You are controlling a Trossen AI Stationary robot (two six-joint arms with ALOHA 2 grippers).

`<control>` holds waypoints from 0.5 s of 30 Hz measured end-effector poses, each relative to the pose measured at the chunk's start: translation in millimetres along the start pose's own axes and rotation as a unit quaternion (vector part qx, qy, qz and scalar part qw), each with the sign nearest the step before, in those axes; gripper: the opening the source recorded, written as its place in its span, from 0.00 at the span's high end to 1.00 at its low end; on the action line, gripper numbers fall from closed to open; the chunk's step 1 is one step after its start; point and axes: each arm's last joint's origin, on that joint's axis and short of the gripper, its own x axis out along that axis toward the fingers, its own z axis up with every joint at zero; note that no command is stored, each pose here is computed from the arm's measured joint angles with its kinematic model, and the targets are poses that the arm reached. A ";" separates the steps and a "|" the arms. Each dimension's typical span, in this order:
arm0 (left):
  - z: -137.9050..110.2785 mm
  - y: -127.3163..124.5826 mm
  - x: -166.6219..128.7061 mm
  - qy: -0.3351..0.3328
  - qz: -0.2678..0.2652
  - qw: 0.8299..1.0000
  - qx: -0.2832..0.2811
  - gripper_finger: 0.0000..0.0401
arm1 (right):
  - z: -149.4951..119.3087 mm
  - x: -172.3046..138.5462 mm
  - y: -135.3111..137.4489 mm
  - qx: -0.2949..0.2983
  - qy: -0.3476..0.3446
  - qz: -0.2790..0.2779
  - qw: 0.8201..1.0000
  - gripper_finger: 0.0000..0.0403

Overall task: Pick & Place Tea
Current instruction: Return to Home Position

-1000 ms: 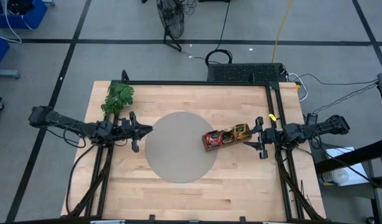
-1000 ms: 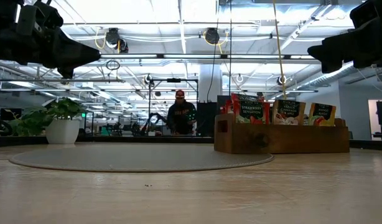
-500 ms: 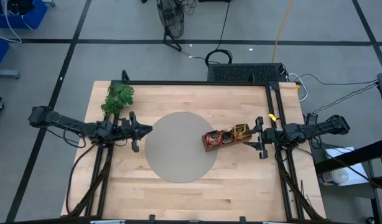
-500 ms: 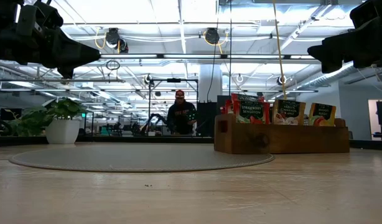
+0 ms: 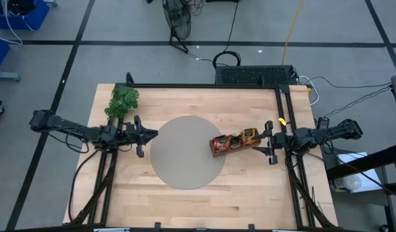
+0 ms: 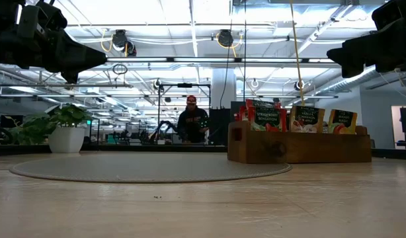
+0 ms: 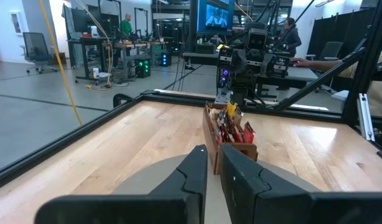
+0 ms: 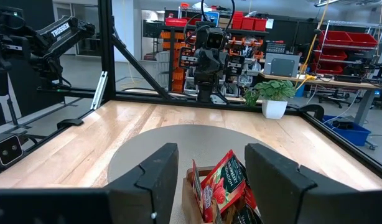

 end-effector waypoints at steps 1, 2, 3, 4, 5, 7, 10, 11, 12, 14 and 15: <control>0.0 0.0 0.0 0.000 0.000 1.000 0.000 0.88 | 0.0 0.0 0.0 0.000 0.000 0.000 1.000 0.58; 0.0 0.0 0.0 0.000 0.000 1.000 0.000 0.88 | 0.0 0.0 0.0 0.000 0.000 0.000 1.000 0.57; -0.1 0.0 0.0 0.000 0.000 1.000 0.000 0.88 | 0.0 0.0 0.0 0.000 0.000 0.000 1.000 0.57; 0.0 0.0 0.0 0.000 0.000 1.000 0.000 0.88 | 0.0 0.0 0.0 0.000 0.000 0.000 1.000 0.57; -0.1 0.0 0.0 0.000 0.000 1.000 0.000 0.88 | 0.0 0.0 0.0 0.000 0.000 0.000 1.000 0.57; 0.0 0.0 0.0 0.000 0.000 1.000 0.000 0.88 | 0.0 0.0 0.0 0.000 0.000 0.000 1.000 0.57; 0.0 -0.1 0.0 0.000 0.000 1.000 0.000 0.88 | 0.0 0.0 0.0 0.000 0.000 0.000 1.000 0.57; 0.0 -0.1 0.0 0.000 0.000 1.000 0.000 0.88 | 0.0 0.0 0.0 0.000 0.000 0.000 1.000 0.57; 0.0 0.0 0.0 0.000 0.000 1.000 0.000 0.88 | 0.0 0.0 0.0 0.000 0.000 0.000 1.000 0.57; 0.0 0.0 0.0 0.000 0.000 1.000 0.000 0.88 | 0.0 0.0 0.0 0.000 0.000 0.000 1.000 0.57; -0.1 0.0 0.0 0.000 0.000 1.000 0.000 0.88 | 0.0 0.0 0.0 0.000 0.000 0.000 1.000 0.57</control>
